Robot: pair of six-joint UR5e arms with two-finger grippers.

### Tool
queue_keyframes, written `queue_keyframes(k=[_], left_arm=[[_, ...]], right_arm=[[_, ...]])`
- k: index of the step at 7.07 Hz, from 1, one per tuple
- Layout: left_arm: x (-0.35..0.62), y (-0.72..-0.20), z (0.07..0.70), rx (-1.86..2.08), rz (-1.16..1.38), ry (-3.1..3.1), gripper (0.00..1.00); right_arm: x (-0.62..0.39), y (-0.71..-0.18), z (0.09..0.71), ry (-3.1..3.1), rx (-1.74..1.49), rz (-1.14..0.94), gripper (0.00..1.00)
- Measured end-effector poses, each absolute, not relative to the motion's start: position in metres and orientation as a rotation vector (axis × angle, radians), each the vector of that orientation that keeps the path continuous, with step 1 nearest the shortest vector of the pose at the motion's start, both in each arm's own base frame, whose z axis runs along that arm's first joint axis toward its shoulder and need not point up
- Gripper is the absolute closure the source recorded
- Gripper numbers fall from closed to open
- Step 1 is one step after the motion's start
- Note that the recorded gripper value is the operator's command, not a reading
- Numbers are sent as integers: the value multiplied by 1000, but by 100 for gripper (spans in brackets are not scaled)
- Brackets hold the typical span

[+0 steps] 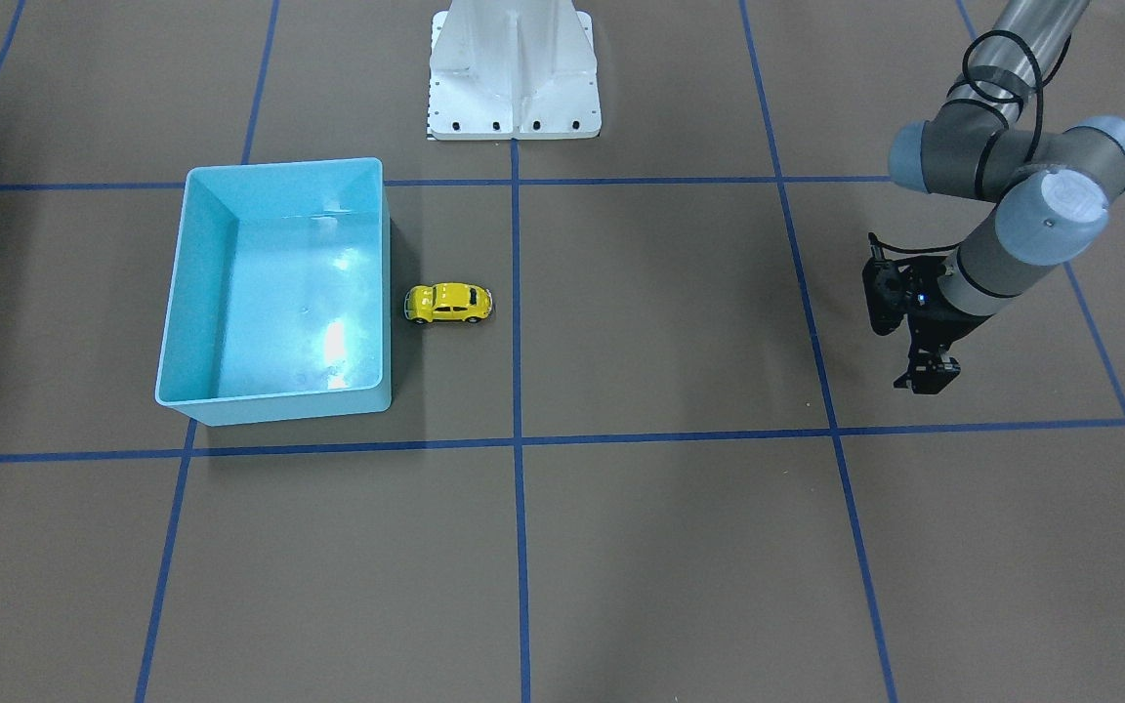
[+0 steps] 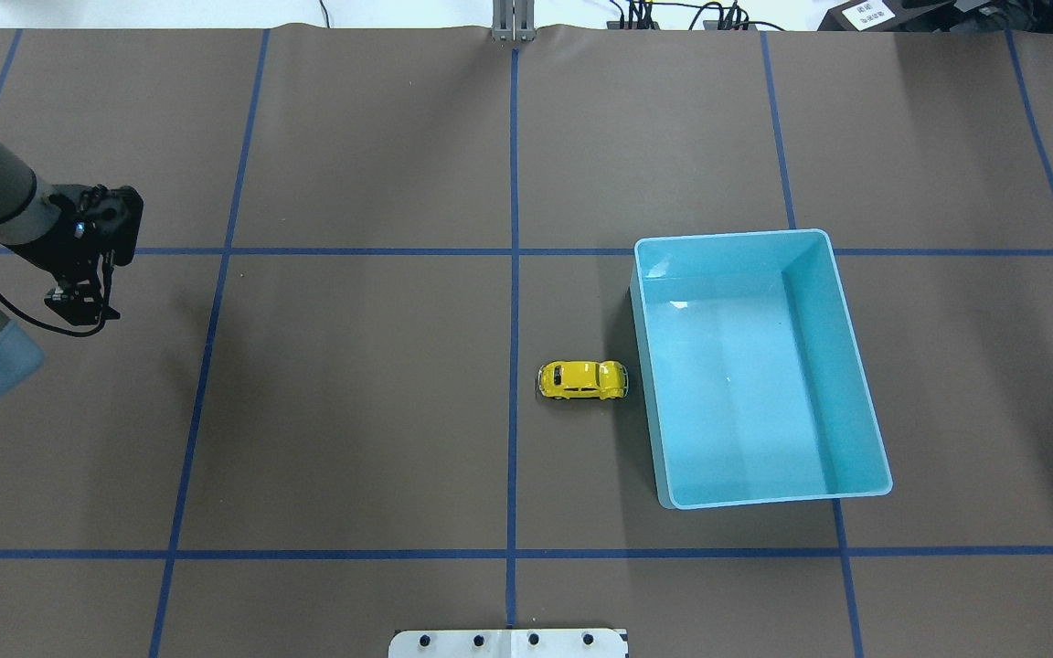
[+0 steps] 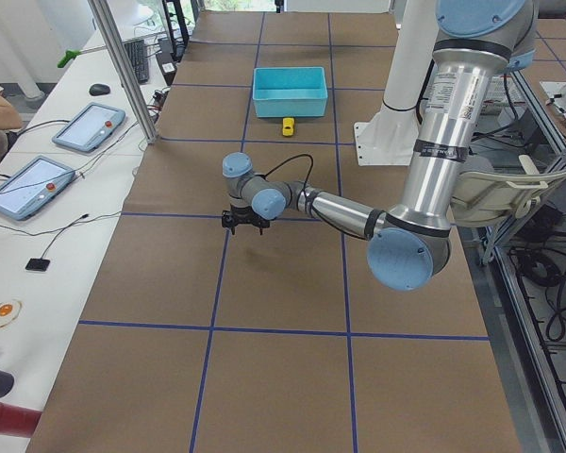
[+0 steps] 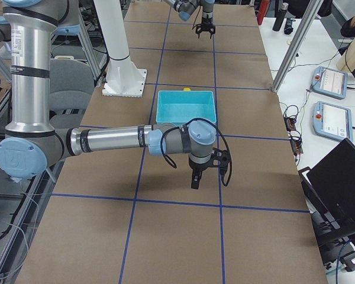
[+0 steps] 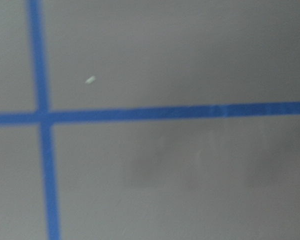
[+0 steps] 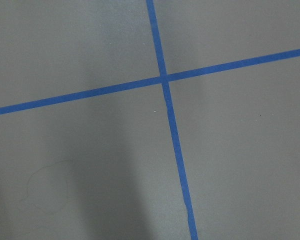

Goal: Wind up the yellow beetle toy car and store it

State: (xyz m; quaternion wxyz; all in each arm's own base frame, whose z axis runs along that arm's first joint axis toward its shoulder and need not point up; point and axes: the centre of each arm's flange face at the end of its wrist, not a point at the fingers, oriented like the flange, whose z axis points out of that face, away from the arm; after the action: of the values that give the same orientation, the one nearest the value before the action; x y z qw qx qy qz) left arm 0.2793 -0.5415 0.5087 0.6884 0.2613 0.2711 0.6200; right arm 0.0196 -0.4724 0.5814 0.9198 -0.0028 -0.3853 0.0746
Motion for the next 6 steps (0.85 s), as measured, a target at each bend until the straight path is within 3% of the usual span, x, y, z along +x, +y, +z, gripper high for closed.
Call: queue_keyframes(k=[3,6], left_arm=[[180,-575,499,427,930,615,0],[65,-587,510,341,535,695,0]], right_arm=[[-32,-482,435,-779,56,26,0],[-141,-495,263,-826,238,-270,0]])
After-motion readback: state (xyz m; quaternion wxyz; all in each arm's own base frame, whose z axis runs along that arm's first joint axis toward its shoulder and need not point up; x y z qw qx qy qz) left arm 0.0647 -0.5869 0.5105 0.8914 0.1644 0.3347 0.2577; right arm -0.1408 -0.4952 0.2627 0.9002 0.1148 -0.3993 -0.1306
